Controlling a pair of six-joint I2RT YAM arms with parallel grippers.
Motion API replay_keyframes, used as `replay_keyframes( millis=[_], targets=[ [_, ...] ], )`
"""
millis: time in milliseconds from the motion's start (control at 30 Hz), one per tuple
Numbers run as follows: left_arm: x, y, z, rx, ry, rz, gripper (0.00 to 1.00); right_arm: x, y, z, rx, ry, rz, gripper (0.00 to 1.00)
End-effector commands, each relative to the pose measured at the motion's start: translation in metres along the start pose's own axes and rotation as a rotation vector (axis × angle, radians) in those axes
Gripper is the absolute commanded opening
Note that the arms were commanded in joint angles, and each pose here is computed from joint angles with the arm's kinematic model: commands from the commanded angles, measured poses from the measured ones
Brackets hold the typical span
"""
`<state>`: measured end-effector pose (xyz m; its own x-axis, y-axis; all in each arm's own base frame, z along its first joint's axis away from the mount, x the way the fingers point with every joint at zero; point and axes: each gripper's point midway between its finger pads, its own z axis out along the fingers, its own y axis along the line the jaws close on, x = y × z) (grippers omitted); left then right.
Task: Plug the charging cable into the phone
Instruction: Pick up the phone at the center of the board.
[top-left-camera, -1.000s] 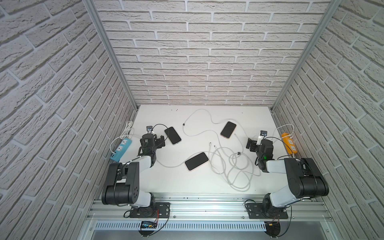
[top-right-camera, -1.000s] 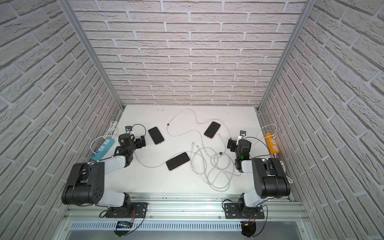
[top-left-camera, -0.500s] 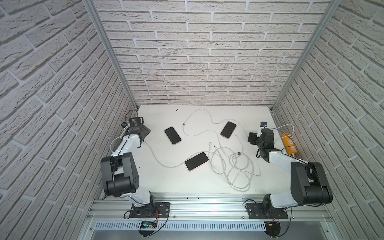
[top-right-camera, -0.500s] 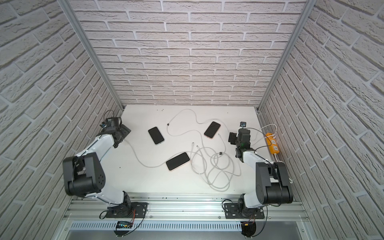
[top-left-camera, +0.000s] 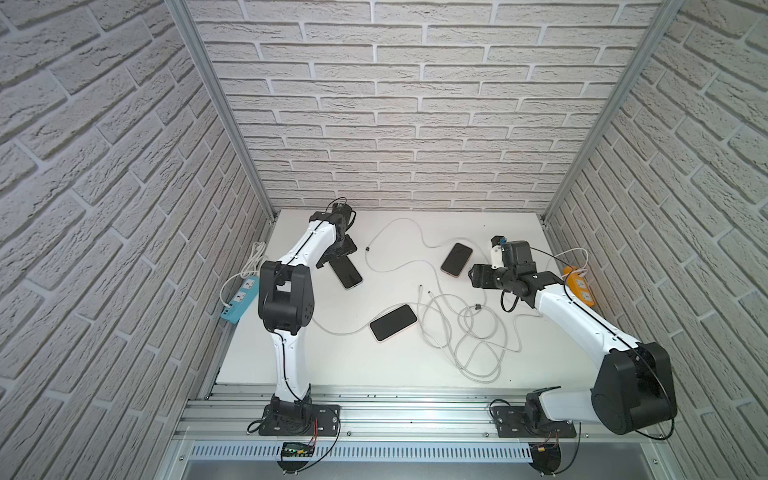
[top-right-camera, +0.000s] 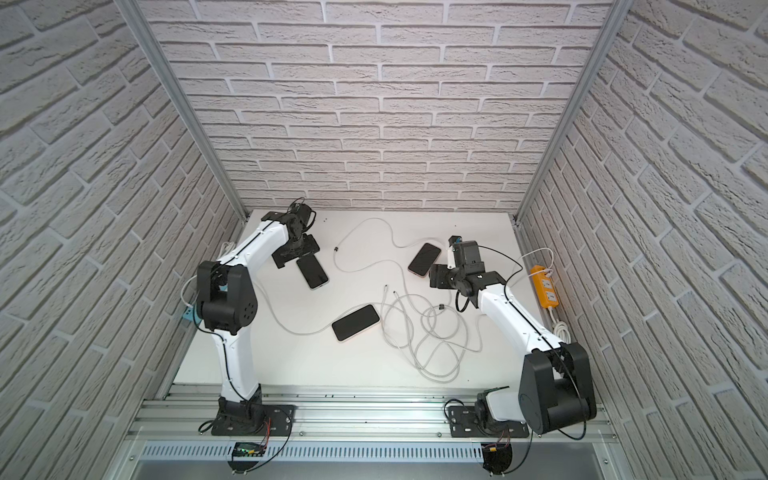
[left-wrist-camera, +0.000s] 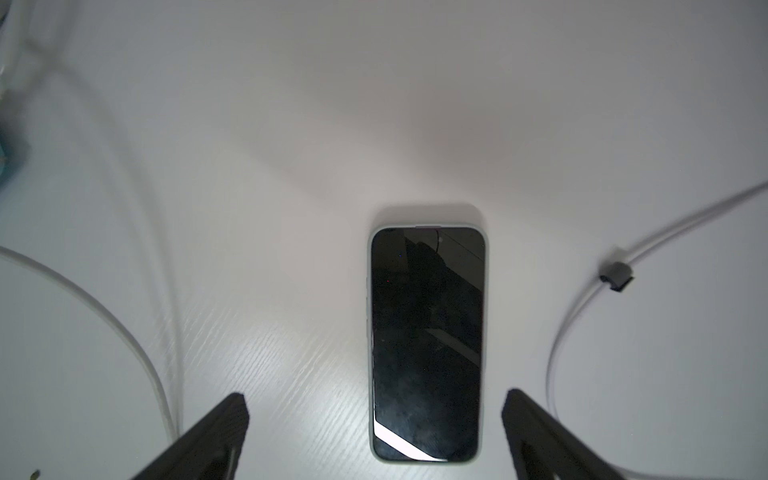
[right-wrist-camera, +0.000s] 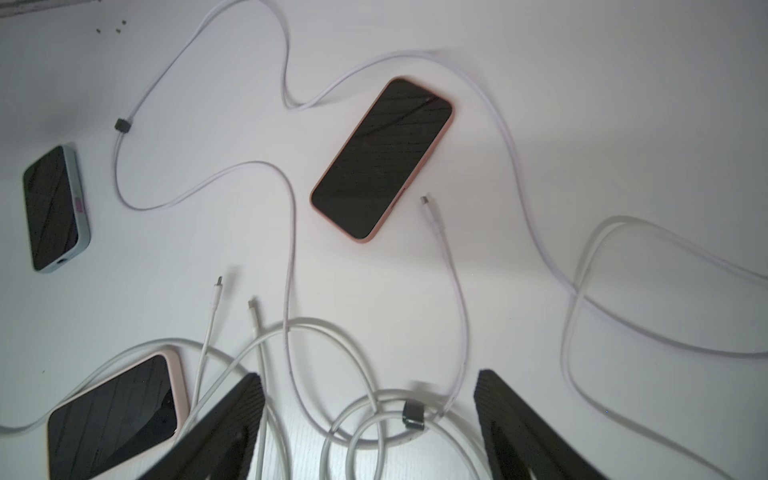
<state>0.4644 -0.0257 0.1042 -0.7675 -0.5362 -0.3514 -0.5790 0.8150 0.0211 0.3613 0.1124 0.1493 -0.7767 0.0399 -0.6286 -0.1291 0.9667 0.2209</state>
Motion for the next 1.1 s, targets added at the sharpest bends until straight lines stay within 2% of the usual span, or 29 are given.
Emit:
replay_keyframes(
  millis=[0, 100, 200, 333, 1067],
  targets=[
    [0.011, 0.002, 0.01, -0.05, 0.078, -0.015, 0.99, 0.006, 0.016, -0.013, -0.044, 0.037, -0.019, 0.84],
    [0.015, -0.013, 0.02, -0.022, 0.108, -0.015, 0.99, 0.009, 0.021, -0.011, -0.053, 0.056, -0.03, 0.87],
    [0.019, -0.025, 0.027, 0.002, 0.125, -0.015, 0.99, 0.011, 0.025, -0.008, -0.059, 0.068, -0.037, 0.96],
    [0.026, -0.031, 0.038, 0.021, 0.147, -0.024, 0.99, 0.013, 0.027, -0.007, -0.066, 0.075, -0.041, 0.98],
    [0.062, -0.03, 0.094, 0.019, 0.244, -0.062, 0.98, 0.024, 0.031, 0.003, -0.082, 0.118, -0.035, 0.99]
  ],
)
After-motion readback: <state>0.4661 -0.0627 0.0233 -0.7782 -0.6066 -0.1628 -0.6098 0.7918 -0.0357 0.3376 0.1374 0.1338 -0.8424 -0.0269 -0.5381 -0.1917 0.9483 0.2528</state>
